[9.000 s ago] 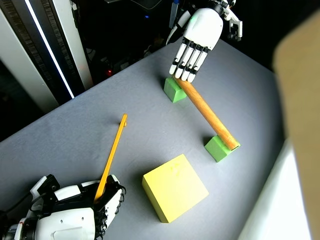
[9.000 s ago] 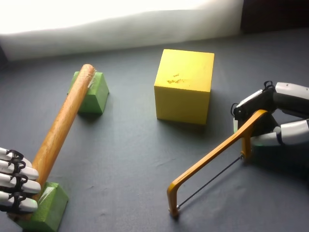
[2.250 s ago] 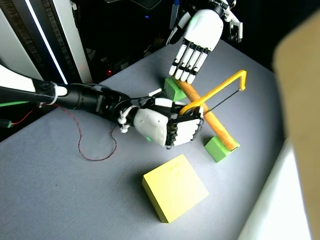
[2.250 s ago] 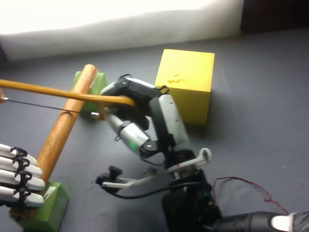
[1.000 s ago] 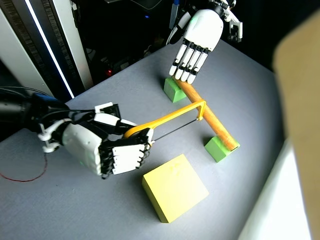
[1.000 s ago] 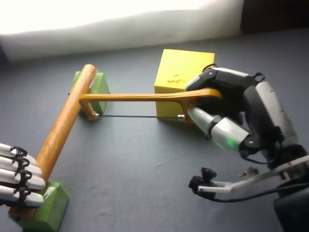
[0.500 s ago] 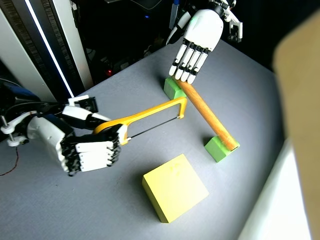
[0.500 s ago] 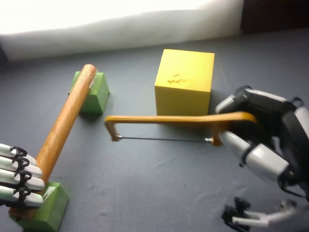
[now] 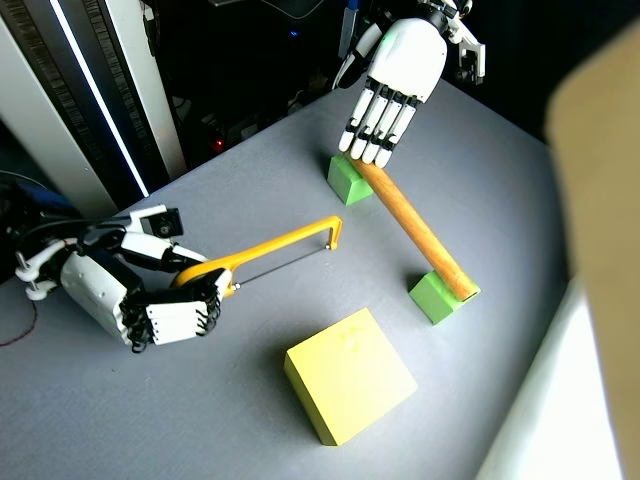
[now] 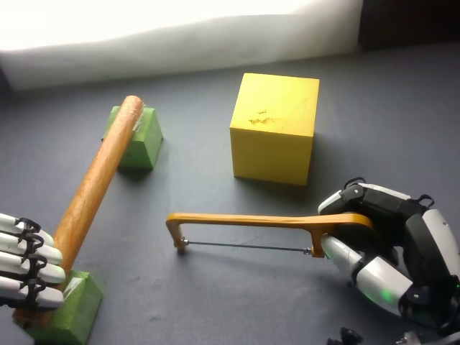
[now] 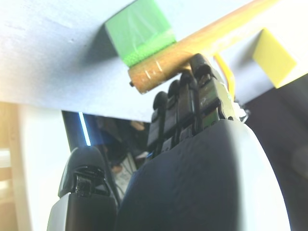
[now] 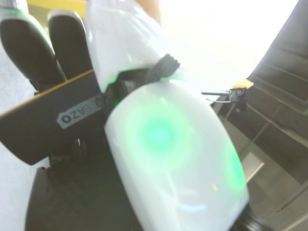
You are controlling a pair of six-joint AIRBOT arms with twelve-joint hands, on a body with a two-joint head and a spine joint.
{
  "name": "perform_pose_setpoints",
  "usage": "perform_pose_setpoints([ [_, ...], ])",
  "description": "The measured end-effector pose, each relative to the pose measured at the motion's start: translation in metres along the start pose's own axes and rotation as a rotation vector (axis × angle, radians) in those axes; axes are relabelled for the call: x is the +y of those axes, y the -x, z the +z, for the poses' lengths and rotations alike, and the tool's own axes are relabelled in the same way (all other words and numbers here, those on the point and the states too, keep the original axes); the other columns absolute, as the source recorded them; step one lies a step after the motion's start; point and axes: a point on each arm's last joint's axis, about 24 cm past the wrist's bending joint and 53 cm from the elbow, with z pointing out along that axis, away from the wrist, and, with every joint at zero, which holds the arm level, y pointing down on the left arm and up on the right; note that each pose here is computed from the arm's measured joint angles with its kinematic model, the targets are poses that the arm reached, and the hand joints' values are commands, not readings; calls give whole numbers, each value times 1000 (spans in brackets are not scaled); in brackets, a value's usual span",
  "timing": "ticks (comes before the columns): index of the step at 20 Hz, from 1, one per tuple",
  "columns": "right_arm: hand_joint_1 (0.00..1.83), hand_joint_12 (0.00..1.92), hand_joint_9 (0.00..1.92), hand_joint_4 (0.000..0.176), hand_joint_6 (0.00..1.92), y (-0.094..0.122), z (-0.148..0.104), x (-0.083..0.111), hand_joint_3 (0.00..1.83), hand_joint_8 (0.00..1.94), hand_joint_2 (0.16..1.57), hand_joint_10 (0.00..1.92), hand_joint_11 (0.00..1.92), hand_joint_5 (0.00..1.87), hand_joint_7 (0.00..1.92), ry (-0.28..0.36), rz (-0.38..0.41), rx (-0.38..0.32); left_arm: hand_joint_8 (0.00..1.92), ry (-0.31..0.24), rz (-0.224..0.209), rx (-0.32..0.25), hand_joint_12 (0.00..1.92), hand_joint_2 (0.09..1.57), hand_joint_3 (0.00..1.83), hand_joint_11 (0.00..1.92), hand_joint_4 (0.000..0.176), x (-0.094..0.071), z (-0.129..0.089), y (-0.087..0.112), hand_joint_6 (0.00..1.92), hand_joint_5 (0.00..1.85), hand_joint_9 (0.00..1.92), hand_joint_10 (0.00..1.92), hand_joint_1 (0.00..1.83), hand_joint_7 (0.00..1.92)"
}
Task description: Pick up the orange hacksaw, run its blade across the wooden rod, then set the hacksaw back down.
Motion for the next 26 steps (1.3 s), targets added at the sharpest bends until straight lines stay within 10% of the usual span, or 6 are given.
perform_pose_setpoints([
  [9,1351,1356,951,0,1091,2,-1,-7,1,1066,1147,1283,835,835,879,-18,38,-40,2,1,-11,-18,202,1263,2,0,0,0,0,4,1,72,70,4,117,43],
  [10,1207,1383,851,3,1213,2,-1,-7,0,1217,1193,994,792,806,839,-18,38,-41,3,3,-12,-22,292,1251,0,0,0,1,0,5,4,118,105,6,175,84],
  [11,1132,1448,768,0,1251,2,-1,-7,1,727,1206,845,702,791,746,-18,37,-41,2,6,-13,-27,312,1248,0,0,0,2,0,6,1,120,112,6,184,90],
  [13,1093,1455,559,0,289,2,-1,-8,0,168,1176,463,354,613,638,-19,42,-40,2,7,-12,-41,336,1250,2,0,0,2,0,10,1,113,109,3,121,96],
  [17,1021,1305,411,0,25,3,-1,-5,0,0,1145,50,13,582,441,-9,47,-42,8,-2,-30,-85,359,1243,0,0,0,-2,1,21,8,124,132,11,158,115],
  [26,831,156,0,0,5,-9,11,22,0,0,1050,0,0,466,56,30,20,-10,1,-30,-124,-300,368,1248,0,0,0,-4,-6,73,0,114,143,2,117,121],
])
